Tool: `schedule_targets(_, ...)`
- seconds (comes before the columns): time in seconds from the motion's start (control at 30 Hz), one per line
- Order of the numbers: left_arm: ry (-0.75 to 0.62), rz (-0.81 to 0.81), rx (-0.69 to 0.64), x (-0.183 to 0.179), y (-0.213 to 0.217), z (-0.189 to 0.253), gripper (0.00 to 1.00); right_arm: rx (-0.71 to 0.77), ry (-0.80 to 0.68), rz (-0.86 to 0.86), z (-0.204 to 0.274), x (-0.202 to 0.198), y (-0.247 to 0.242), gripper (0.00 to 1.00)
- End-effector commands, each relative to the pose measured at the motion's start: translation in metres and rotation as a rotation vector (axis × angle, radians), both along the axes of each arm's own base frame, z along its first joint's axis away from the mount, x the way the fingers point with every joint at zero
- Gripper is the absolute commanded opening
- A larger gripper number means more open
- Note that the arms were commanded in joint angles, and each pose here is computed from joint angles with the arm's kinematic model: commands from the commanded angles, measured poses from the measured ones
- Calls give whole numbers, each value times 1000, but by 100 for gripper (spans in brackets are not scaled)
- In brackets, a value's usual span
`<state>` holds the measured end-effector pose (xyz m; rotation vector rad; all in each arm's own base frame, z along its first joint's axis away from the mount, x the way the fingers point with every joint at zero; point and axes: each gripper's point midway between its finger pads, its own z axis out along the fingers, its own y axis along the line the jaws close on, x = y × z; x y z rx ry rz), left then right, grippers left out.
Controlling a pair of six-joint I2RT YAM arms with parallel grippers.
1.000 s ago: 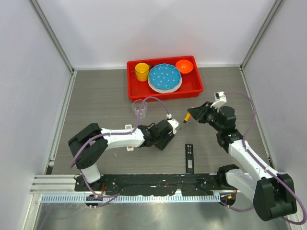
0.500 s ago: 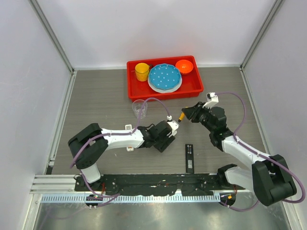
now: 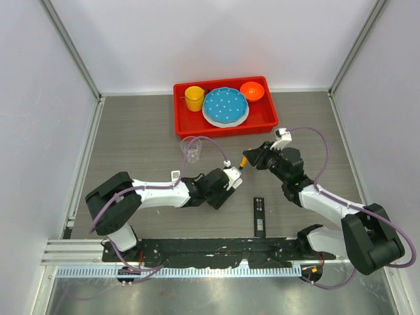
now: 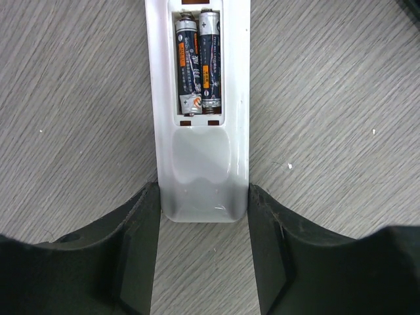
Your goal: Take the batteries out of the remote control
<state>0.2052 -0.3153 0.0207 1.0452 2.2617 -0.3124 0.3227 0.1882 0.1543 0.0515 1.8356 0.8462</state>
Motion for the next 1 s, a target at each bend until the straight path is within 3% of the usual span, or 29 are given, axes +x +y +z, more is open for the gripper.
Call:
schedule_targets(0.0, 32, -38, 0, -11, 5, -7, 38, -28, -87, -9, 18, 12, 5, 1)
schedule_targets(0.37, 26, -33, -2, -11, 8, -10, 9, -98, -106, 42, 12, 15, 24, 1)
schedule_targets(0.97, 33, -28, -6, -10, 8, -11, 4, -154, -70, 78, -1, 13, 31, 1)
